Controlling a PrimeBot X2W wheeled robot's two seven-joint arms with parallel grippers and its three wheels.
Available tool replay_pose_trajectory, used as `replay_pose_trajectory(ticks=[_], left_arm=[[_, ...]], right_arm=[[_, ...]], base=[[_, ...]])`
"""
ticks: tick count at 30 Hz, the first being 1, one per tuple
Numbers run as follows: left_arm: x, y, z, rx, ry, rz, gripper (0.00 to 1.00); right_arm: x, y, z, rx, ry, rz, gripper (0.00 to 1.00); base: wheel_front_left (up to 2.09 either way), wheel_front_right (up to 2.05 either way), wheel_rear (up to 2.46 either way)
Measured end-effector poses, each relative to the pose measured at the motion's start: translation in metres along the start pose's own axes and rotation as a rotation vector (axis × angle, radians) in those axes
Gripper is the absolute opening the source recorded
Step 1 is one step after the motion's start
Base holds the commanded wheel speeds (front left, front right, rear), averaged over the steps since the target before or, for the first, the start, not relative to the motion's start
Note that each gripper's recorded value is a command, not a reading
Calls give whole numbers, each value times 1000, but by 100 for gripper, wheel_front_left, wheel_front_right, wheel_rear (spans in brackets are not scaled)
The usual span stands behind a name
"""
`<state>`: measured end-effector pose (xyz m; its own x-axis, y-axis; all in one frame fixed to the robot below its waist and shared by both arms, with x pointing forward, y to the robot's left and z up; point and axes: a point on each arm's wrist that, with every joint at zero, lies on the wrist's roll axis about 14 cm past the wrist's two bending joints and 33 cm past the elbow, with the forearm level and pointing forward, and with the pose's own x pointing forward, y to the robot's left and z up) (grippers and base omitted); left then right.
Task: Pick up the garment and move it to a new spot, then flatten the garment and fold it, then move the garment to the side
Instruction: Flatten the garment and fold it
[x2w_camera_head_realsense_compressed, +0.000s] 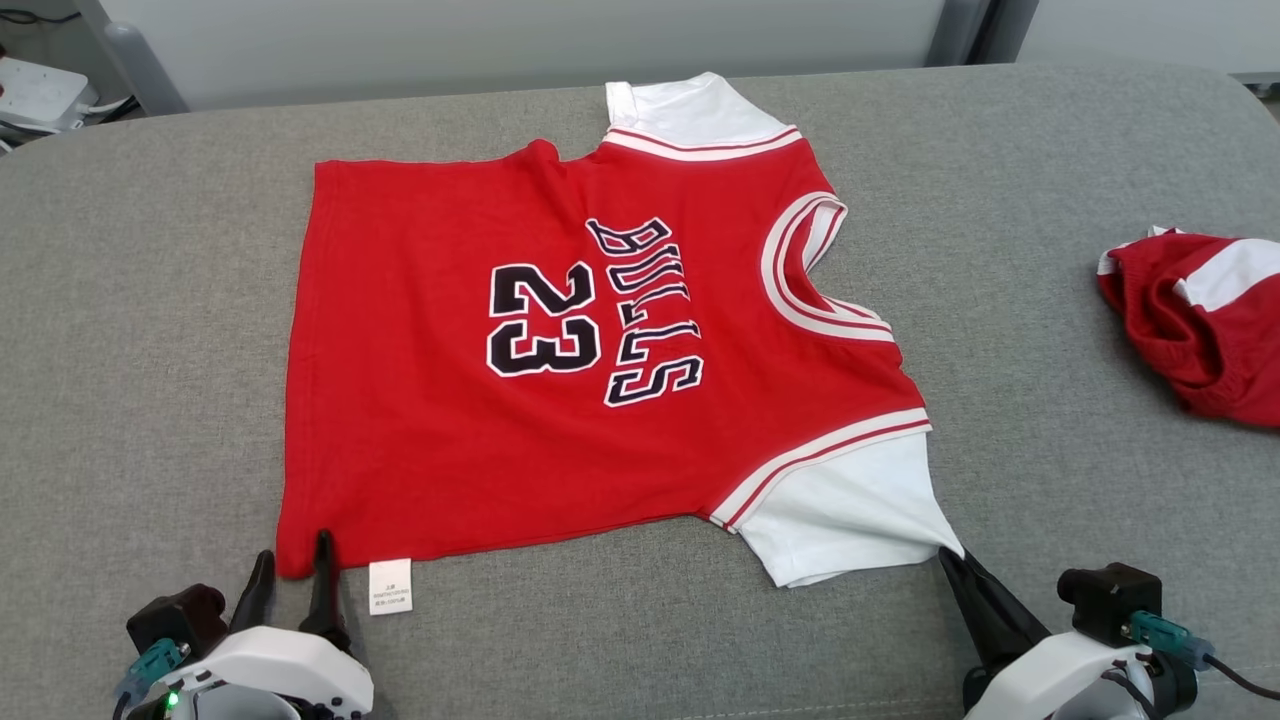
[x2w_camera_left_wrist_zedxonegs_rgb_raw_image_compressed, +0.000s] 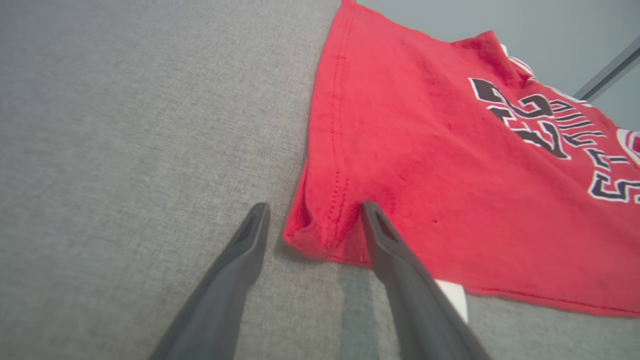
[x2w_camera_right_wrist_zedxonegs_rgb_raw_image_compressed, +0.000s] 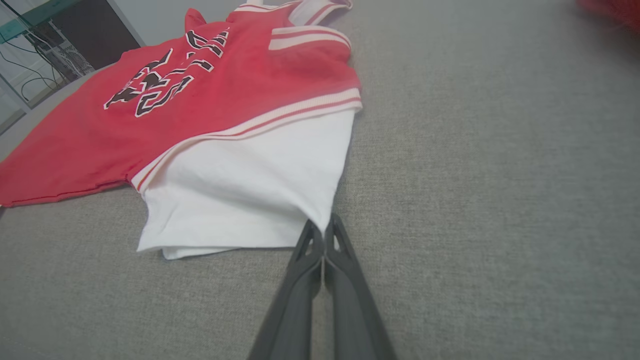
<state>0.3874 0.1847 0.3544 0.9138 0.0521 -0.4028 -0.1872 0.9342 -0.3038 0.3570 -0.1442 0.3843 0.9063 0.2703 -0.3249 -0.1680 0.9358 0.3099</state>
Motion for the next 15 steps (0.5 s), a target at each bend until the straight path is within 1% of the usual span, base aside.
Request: replay_pose_trajectory(ticks=[1,2,9,15], left_arm=[[1,-1,4,-2,-11,-3,7],[1,-2,6,-4,-18,-4,0],[0,-5,23,-16,-73,-16,0],[-10,0,24,-7,-87,-11,0]], right_arm=[[0,1,1,1,-4,2,0],[0,2,2,1,-6,4,0],[3,1,12,5,-38,2,0],[5,12,29,0,-94,32,0]], base=[[0,0,0],[0,0,0],[0,0,0],[0,0,0]])
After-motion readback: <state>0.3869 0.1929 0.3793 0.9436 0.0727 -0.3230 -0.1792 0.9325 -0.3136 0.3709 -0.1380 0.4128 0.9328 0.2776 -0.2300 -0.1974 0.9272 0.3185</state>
